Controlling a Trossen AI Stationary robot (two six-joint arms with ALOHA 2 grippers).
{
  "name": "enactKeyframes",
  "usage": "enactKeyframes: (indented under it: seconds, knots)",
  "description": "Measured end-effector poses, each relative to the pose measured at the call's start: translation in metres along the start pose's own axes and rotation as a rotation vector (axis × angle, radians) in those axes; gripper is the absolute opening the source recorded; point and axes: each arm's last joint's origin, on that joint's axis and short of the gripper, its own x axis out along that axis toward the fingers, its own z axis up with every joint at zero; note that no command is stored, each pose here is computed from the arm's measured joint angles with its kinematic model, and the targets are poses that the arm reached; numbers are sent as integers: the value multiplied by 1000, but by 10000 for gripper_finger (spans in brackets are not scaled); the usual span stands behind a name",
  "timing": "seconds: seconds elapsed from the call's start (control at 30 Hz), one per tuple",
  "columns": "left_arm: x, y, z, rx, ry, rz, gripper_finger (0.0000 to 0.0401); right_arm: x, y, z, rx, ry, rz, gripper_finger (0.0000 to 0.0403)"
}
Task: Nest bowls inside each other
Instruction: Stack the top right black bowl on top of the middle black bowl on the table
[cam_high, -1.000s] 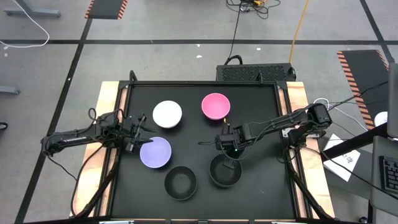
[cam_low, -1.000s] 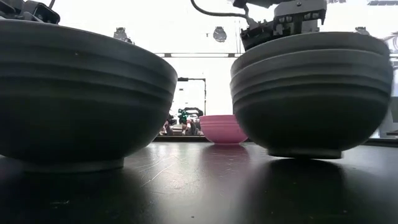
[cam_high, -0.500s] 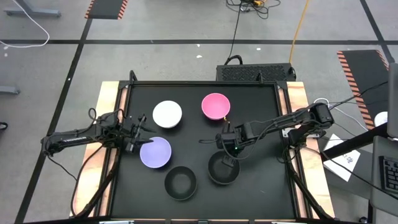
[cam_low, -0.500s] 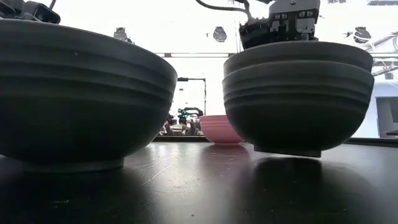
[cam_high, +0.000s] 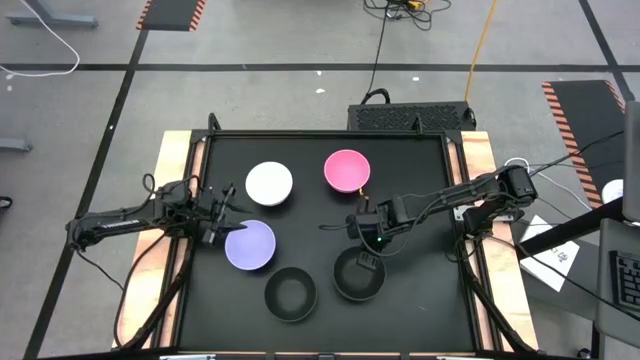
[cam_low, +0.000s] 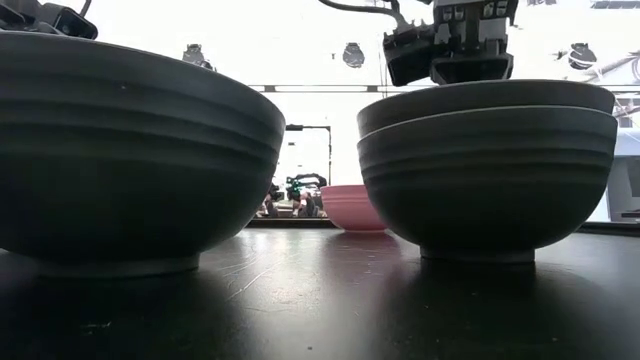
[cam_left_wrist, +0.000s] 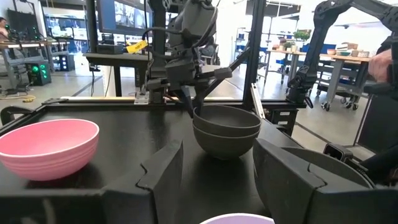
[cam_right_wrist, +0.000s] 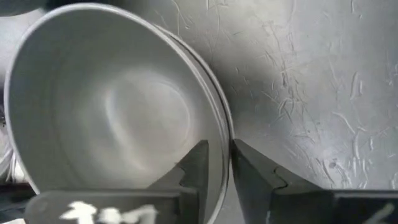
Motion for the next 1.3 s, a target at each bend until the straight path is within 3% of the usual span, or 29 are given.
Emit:
enactKeyframes:
  seconds: [0.3,0.63,0.8,0.93,1.13,1.3]
  knots:
    - [0,0,0,-1,2,0,200,-7,-2,3,-7,-30,18,90]
    - [0,0,-1,1,10,0,200,-30,-6,12,-36,-185,80,94]
    - [0,0,-1,2,12,1,200,-31,-9,16,-71,-221,56,92]
    - [0,0,-2,0,16,1,200,-31,-12,17,-92,-226,36,67]
    - [0,0,-2,1,17,1,200,-31,-11,13,-86,-156,101,15]
    - [0,0,-2,2,15,2,200,-31,-11,14,-87,-167,93,1]
